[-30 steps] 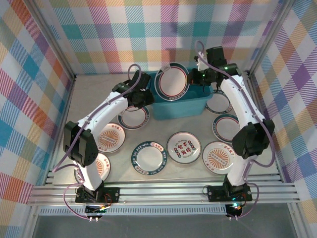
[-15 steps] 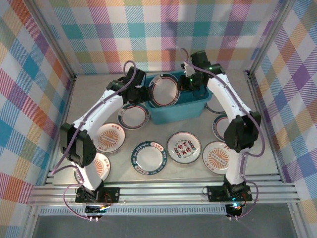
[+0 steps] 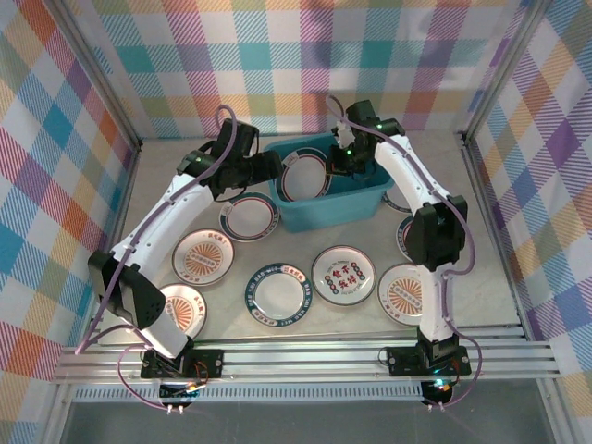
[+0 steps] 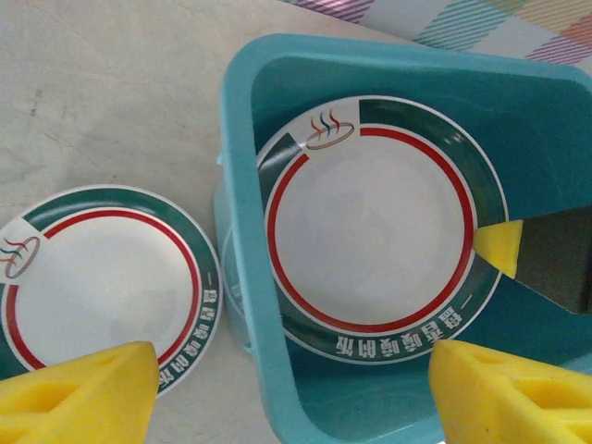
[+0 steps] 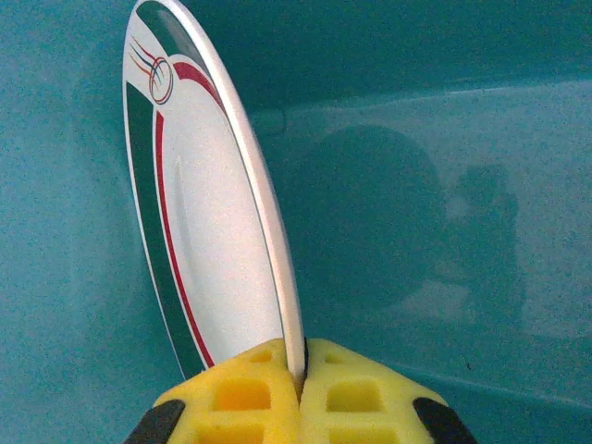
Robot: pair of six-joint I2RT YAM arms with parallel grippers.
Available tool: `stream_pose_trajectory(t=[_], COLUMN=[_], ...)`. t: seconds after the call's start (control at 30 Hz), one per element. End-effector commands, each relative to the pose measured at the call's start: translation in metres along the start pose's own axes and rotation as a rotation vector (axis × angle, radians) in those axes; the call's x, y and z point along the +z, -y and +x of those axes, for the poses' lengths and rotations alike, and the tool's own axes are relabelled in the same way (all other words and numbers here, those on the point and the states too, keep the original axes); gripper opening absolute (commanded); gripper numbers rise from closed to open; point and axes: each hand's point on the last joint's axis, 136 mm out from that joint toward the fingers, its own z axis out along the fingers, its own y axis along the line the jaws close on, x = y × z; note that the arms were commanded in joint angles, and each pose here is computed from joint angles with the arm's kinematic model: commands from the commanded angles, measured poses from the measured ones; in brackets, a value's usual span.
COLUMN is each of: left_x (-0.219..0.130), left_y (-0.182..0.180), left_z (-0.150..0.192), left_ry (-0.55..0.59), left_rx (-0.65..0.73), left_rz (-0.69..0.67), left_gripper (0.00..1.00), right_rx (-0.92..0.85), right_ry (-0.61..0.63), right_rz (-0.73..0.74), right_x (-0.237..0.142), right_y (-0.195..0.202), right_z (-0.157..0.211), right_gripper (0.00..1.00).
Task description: Place the plates into the plastic bin on the countertop
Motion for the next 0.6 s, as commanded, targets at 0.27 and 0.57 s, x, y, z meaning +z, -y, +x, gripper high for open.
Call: stream_pose_trajectory(t=[0.27, 0.57], left_x=[-0.018, -0.029], left_y=[-0.047, -0.08], left_z=[0.004, 0.012], left_ry=[0.025, 0.011], left_rx=[-0.007, -0.03], left_rz=[-0.094, -0.147], left_gripper=[0.79, 0.8], right_rx=[0.01, 0.015], right_ry=[-0.07, -0.116], right_rz=[-0.047, -0.022], right_x=[0.045, 0.074], right_y=[-0.002, 0.01], right_z=[0.008, 0.019], right_gripper=[0.0, 0.0])
